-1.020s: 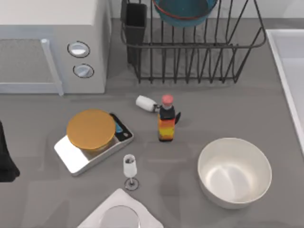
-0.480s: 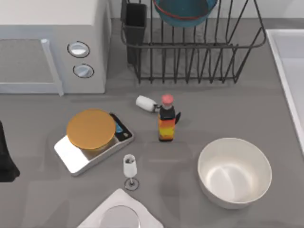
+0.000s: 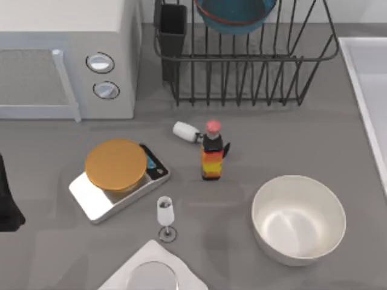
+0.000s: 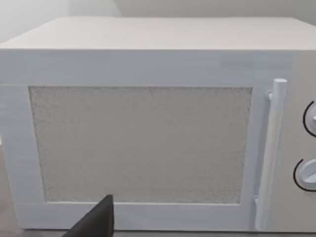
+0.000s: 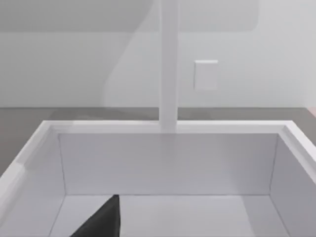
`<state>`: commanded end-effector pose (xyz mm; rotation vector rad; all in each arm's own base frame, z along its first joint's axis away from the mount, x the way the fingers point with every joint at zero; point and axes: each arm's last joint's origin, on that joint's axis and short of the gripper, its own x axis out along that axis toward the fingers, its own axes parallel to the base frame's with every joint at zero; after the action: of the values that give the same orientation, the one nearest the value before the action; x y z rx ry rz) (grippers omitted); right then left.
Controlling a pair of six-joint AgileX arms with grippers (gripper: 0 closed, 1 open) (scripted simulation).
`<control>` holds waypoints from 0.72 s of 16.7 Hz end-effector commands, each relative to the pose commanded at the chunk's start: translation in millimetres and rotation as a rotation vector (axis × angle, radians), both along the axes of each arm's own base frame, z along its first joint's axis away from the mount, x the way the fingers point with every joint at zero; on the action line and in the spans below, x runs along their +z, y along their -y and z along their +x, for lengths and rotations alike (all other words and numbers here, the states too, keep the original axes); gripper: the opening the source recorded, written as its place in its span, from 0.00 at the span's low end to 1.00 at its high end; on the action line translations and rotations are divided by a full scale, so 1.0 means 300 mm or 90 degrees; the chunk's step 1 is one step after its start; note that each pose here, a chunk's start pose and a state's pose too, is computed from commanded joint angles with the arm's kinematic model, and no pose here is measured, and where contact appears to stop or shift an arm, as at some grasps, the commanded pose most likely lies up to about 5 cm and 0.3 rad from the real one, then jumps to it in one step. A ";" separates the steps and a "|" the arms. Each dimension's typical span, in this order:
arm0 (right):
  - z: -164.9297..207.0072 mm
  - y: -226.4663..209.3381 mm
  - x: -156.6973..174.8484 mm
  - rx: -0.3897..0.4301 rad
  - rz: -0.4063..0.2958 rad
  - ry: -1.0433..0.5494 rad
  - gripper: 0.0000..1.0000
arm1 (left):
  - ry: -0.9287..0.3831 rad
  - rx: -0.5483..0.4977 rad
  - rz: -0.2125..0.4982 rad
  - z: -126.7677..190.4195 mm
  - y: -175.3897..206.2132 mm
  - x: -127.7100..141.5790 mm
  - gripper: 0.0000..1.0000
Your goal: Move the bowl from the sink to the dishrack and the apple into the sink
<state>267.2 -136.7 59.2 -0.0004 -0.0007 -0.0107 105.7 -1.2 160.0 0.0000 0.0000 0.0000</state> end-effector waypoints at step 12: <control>-0.039 -0.127 0.255 -0.007 -0.002 -0.006 1.00 | 0.000 0.000 0.000 0.000 0.000 0.000 1.00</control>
<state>255.6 -98.4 135.5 -0.0039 0.0094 -0.0210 105.7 -1.2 160.0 0.0000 0.0000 0.0000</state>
